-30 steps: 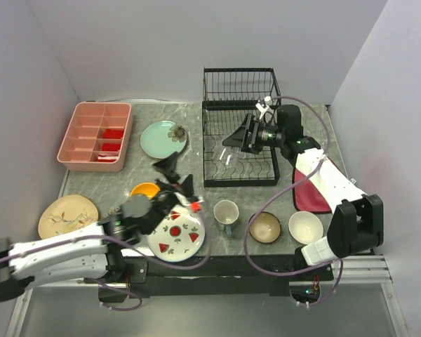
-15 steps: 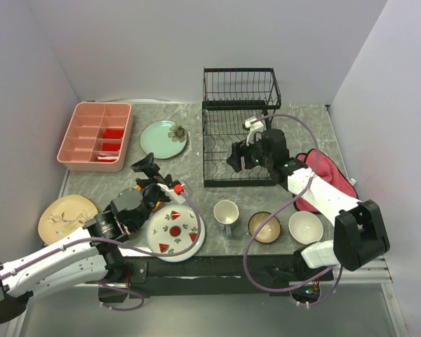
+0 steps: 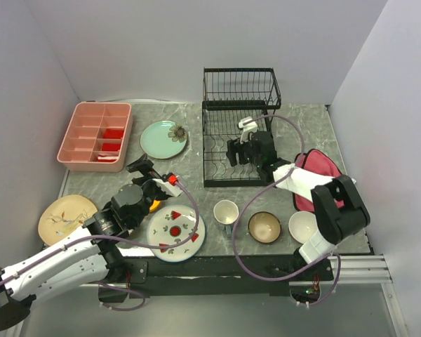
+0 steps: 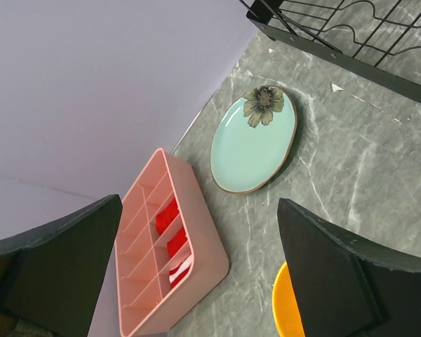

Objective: Load the mixed dishes into the dish rack

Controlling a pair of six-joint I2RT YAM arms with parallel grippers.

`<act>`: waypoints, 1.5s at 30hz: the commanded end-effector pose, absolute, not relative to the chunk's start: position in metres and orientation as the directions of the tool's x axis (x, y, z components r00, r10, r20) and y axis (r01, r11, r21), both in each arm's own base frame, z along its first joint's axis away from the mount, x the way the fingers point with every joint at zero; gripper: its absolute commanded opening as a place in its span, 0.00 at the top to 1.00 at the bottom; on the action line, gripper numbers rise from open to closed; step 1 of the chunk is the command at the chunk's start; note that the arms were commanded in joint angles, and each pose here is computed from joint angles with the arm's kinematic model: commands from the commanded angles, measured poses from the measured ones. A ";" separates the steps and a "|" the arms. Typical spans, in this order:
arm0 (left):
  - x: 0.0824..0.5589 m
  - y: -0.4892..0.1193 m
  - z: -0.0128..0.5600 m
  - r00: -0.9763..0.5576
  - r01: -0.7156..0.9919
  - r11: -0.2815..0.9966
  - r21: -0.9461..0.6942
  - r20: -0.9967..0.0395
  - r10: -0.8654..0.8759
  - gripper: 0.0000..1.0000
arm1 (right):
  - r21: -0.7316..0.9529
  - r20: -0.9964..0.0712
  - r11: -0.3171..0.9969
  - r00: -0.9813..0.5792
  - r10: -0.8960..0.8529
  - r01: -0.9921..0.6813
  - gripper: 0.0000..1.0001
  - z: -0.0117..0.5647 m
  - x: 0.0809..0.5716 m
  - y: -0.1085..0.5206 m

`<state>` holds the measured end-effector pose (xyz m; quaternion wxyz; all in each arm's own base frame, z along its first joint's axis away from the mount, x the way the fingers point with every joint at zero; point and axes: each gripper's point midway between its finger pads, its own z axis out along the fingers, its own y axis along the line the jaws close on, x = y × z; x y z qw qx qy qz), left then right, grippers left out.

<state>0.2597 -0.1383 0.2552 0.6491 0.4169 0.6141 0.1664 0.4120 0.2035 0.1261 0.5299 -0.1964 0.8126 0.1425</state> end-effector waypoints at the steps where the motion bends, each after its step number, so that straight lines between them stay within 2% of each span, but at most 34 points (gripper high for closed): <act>1: 0.262 -0.136 0.270 0.174 0.279 0.655 0.703 -0.707 0.685 0.01 | 0.003 -0.962 0.896 -0.246 -0.119 -0.444 0.57 0.160 0.442 0.219; 9: 0.261 -0.131 0.263 0.150 0.289 0.662 0.692 -0.716 0.682 0.00 | -0.019 -0.951 0.891 -0.266 -0.156 -0.453 0.56 0.145 0.446 0.231; 11: 0.261 -0.130 0.262 0.149 0.290 0.664 0.689 -0.718 0.680 0.01 | -0.019 -0.944 0.889 -0.284 -0.167 -0.458 0.52 0.137 0.440 0.232; 15: 0.258 -0.130 0.259 0.145 0.299 0.673 0.677 -0.729 0.669 0.00 | -0.011 -0.927 0.906 -0.336 -0.168 -0.423 0.34 0.122 0.429 0.223; 27: 0.257 -0.130 0.255 0.153 0.298 0.678 0.672 -0.735 0.661 0.00 | -0.007 -0.919 0.909 -0.356 -0.170 -0.416 0.12 0.124 0.407 0.216; 28: 0.257 -0.130 0.254 0.153 0.298 0.678 0.672 -0.735 0.661 0.01 | -0.004 -0.919 0.905 -0.355 -0.170 -0.425 0.00 0.127 0.406 0.217; 40: 0.256 -0.127 0.264 0.170 0.281 0.685 0.672 -0.738 0.654 0.00 | -0.021 -0.886 0.897 -0.407 -0.221 -0.441 0.00 0.157 0.377 0.202; 45: 0.252 -0.122 0.276 0.196 0.263 0.690 0.674 -0.738 0.646 0.01 | -0.010 -0.837 0.816 -0.442 -0.323 -0.578 0.02 0.165 0.330 0.200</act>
